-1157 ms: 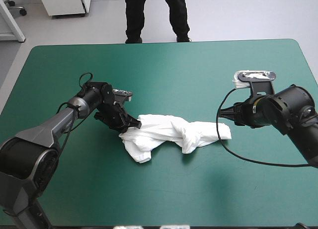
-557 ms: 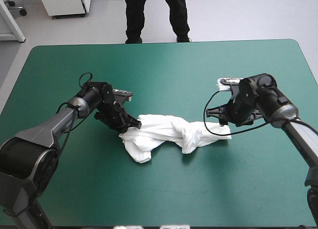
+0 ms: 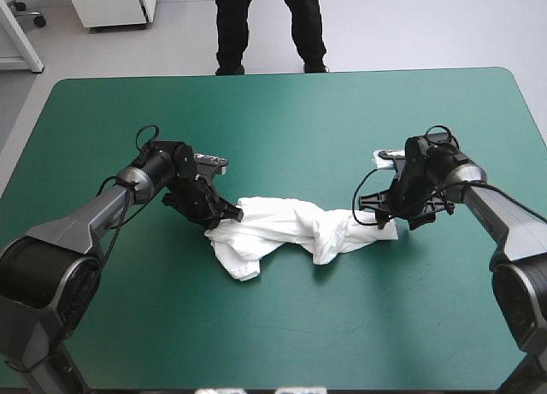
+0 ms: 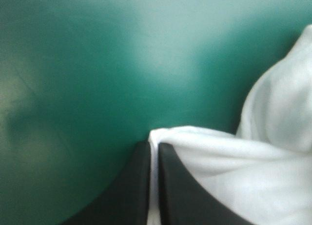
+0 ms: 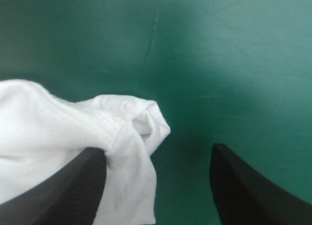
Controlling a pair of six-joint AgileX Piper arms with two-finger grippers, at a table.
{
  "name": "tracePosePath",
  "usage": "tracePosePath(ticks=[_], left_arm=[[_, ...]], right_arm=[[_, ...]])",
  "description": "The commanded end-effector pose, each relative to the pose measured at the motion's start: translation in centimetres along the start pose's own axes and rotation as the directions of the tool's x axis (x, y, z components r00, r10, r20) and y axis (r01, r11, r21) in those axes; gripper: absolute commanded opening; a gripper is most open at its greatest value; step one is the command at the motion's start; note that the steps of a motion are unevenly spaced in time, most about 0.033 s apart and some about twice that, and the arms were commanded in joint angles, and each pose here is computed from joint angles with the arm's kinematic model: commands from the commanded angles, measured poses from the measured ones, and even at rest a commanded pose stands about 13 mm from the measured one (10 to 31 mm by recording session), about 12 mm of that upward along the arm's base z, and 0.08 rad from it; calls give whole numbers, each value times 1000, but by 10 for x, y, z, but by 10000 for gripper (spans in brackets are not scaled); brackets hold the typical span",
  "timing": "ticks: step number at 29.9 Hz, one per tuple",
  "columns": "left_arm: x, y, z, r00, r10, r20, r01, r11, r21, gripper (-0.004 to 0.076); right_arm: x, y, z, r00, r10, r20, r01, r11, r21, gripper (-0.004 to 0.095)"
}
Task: Fold the cloth
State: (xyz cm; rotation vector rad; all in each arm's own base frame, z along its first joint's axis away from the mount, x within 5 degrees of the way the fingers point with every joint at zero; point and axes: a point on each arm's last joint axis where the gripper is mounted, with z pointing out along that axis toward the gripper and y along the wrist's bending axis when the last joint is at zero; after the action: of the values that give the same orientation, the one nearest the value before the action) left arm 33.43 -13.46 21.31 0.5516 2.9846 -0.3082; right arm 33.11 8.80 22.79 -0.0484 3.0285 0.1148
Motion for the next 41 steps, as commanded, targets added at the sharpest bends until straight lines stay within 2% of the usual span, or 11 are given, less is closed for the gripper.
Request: tracePosePath(ticks=[1,4,6,8,10,16,19,24,31,37,41], left_arm=[[0,-5,-11,1000,-2,29,1,1000,15,-9],[0,-5,-11,1000,-2,31,1,1000,15,-9],[0,-5,-11,999,-2,38,1,1000,14,-9],[-1,-5,-11,999,-4,43,4,1000,14,-9],[-1,-5,-11,999,1,43,-2,1000,13,-9],[0,-6,-25,997,8,83,-8,1000,8,-9],[1,-7,-47,989,36,142,-33,999,-27,-9],[7,-12,-104,951,101,294,-71,991,-111,-9],[30,-29,-206,806,173,566,-87,981,-175,-9],[64,-46,-298,596,219,773,-88,974,-209,-9],[92,-58,-352,429,256,866,-95,966,-239,-9]], right_arm=[[-5,-1,-3,999,3,39,-3,1000,-14,581],[-7,1,3,999,20,35,-19,999,-29,567],[-7,2,6,1000,17,17,-16,999,-40,477],[-5,3,6,1000,6,-6,-6,999,-49,266],[-3,4,6,1000,5,-27,-6,998,-57,-5],[2,4,-5,999,-21,-25,19,998,-60,-17],[4,1,-27,998,-32,47,34,999,-42,-17],[16,-2,-99,963,-63,260,71,997,-20,-17],[49,-5,-205,827,-64,559,110,993,-49,-17],[83,-8,-281,671,-74,738,162,986,-49,-17],[101,-9,-326,544,-62,837,191,980,-52,-17]])
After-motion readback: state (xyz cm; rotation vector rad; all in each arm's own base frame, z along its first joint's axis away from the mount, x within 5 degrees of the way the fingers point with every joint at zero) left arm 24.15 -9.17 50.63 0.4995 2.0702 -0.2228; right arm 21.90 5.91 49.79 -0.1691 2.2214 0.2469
